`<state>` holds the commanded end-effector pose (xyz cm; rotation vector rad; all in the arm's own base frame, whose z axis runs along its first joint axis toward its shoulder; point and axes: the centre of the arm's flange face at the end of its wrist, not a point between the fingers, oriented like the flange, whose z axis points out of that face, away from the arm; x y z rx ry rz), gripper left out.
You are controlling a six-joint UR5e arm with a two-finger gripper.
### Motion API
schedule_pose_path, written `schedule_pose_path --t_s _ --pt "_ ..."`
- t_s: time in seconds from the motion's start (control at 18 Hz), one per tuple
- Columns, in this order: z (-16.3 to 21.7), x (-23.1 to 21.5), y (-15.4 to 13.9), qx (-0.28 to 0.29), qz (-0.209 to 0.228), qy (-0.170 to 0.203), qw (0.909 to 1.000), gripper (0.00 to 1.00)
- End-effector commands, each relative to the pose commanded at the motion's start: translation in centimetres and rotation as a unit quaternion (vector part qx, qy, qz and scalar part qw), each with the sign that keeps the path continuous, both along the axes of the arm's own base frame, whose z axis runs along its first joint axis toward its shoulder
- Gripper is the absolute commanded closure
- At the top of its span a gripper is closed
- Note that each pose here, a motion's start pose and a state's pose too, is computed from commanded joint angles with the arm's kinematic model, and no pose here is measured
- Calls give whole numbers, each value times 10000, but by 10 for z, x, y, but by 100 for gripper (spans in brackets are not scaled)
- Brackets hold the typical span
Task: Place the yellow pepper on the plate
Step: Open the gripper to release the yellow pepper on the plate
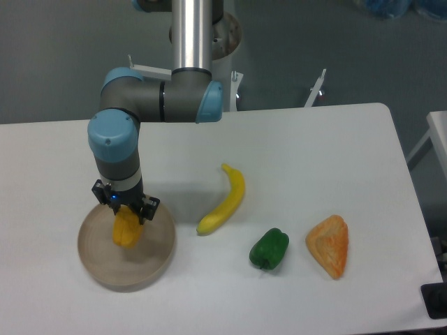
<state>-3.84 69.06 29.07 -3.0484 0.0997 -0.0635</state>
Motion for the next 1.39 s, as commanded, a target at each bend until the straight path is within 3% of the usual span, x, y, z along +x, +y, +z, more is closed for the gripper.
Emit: schedule_pose_path --t_s 1.22,1.39 --pt "-22 1 1 -176 -16 -54 9998 42" --pt "-23 -1 1 -196 -26 28 9998 26"
